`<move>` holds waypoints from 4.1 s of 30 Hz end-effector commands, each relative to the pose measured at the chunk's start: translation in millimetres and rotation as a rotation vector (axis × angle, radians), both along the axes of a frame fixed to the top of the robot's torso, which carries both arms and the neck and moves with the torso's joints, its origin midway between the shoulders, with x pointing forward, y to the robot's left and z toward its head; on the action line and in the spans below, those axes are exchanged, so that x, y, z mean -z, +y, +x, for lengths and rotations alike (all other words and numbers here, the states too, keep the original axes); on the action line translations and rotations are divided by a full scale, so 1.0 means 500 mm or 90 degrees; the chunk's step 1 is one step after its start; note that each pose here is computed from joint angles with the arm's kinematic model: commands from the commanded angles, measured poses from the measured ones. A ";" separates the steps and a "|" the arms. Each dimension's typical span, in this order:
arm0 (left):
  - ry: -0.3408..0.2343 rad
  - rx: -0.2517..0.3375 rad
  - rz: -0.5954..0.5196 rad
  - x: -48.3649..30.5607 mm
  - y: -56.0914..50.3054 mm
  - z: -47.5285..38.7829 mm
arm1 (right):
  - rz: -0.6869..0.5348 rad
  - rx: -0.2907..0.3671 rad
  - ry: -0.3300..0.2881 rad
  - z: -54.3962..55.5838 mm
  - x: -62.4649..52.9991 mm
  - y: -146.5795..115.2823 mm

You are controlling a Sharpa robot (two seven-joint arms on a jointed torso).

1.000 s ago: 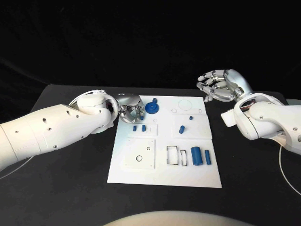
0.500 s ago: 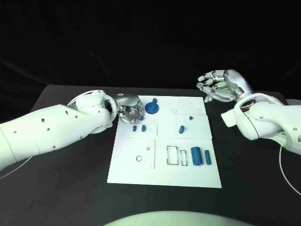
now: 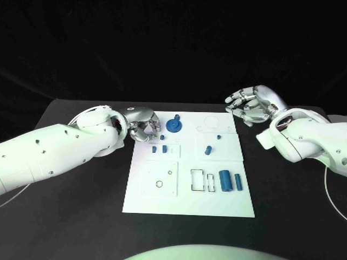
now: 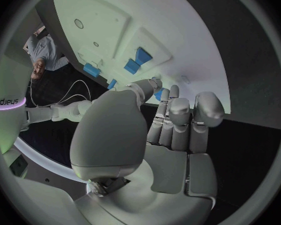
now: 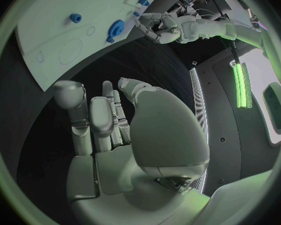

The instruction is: Assemble the parts on the task board

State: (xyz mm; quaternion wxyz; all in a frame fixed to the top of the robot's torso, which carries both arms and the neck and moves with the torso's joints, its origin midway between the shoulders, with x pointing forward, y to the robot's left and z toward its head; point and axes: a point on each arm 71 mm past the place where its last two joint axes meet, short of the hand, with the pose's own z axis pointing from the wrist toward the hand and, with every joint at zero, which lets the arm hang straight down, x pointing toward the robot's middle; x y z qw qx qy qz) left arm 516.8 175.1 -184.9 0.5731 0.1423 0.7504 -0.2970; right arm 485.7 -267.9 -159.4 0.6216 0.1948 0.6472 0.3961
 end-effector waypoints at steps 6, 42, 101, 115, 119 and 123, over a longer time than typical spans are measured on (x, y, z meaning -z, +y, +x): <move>0.030 -0.044 -0.380 -0.055 0.039 -0.011 | -0.317 -0.123 0.003 -0.009 0.028 0.022; 0.237 -0.117 -0.758 -0.061 0.095 -0.071 | -0.565 -0.162 -0.089 -0.032 0.085 0.106; 0.292 -0.140 -0.747 -0.050 0.100 -0.071 | -0.586 -0.136 -0.179 -0.045 0.074 0.139; 0.293 -0.143 -0.745 -0.049 0.104 -0.070 | -0.567 -0.129 -0.198 -0.056 0.046 0.132; 0.293 -0.144 -0.745 -0.049 0.105 -0.069 | -0.544 -0.138 -0.214 -0.073 0.030 0.145; 0.294 -0.144 -0.747 -0.048 0.105 -0.068 | -0.515 -0.156 -0.236 -0.097 0.010 0.172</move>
